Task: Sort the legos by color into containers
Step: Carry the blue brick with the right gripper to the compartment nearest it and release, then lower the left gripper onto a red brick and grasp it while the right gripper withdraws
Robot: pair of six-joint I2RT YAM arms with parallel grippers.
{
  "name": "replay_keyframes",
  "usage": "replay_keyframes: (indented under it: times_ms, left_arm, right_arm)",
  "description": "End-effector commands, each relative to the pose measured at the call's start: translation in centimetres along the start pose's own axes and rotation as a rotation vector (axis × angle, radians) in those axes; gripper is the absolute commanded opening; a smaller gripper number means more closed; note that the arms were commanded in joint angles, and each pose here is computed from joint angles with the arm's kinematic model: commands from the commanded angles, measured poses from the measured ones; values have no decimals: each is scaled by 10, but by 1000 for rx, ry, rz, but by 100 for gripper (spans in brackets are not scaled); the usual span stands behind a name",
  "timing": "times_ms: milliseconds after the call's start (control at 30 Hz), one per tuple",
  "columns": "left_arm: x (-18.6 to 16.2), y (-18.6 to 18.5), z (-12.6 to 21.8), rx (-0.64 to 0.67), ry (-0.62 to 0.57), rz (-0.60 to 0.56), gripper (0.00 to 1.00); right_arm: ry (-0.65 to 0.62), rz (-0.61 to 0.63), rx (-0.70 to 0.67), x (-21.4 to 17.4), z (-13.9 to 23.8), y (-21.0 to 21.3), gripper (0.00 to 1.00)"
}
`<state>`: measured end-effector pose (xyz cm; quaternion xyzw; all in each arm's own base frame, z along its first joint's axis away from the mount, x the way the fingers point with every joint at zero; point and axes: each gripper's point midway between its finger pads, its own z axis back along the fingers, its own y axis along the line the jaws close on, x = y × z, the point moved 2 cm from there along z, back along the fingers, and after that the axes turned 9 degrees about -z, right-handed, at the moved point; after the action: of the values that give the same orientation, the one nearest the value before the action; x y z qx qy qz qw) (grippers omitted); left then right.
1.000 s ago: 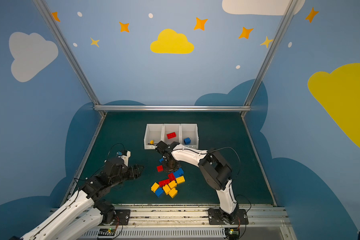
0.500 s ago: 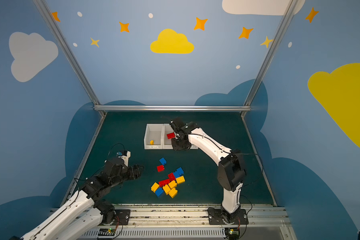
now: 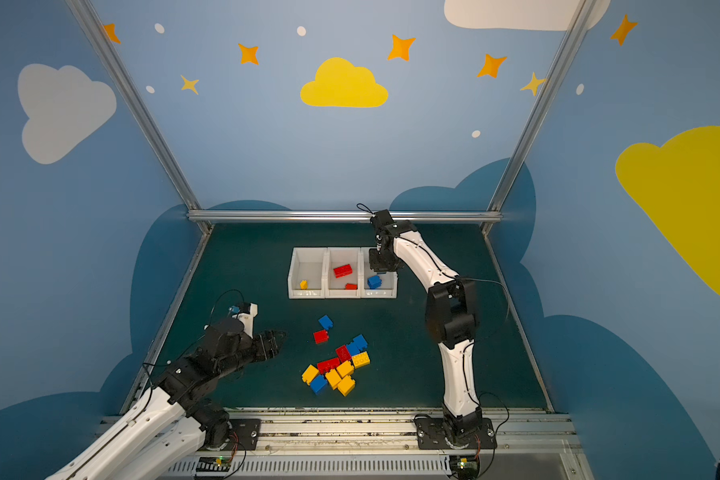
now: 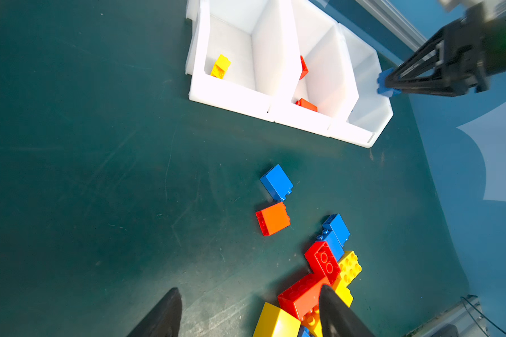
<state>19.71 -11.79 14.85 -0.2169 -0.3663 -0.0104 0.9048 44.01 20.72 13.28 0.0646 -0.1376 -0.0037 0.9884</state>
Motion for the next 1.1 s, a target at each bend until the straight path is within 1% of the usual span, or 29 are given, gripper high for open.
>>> replay_keyframes:
  times_ms: [0,167,300,367,667,767,867,1067]
  left_arm:
    - [-6,6,0,20,6,16,74]
    - [-8,8,0,25,8,22,75]
    - [-9,8,0,21,9,28,75]
    - [-9,8,-1,21,10,27,75]
    - [-8,6,-1,14,10,24,75]
    - [-8,5,-2,11,14,21,75]
    - [-7,4,-4,11,27,9,75]
    - [-5,-3,-15,9,93,-36,75]
  right_arm:
    - [13,-16,-3,4,5,-4,31]
    - [20,-31,-8,3,3,-9,37]
    - [21,-33,-6,2,5,-9,46]
    - [19,-34,-7,2,7,-10,48]
    - [5,-50,29,0,25,-5,51]
    - [-6,-56,48,-6,38,-3,51]
    - [-32,-34,71,-13,54,1,51]
    - [-55,-21,70,-37,87,-9,52]
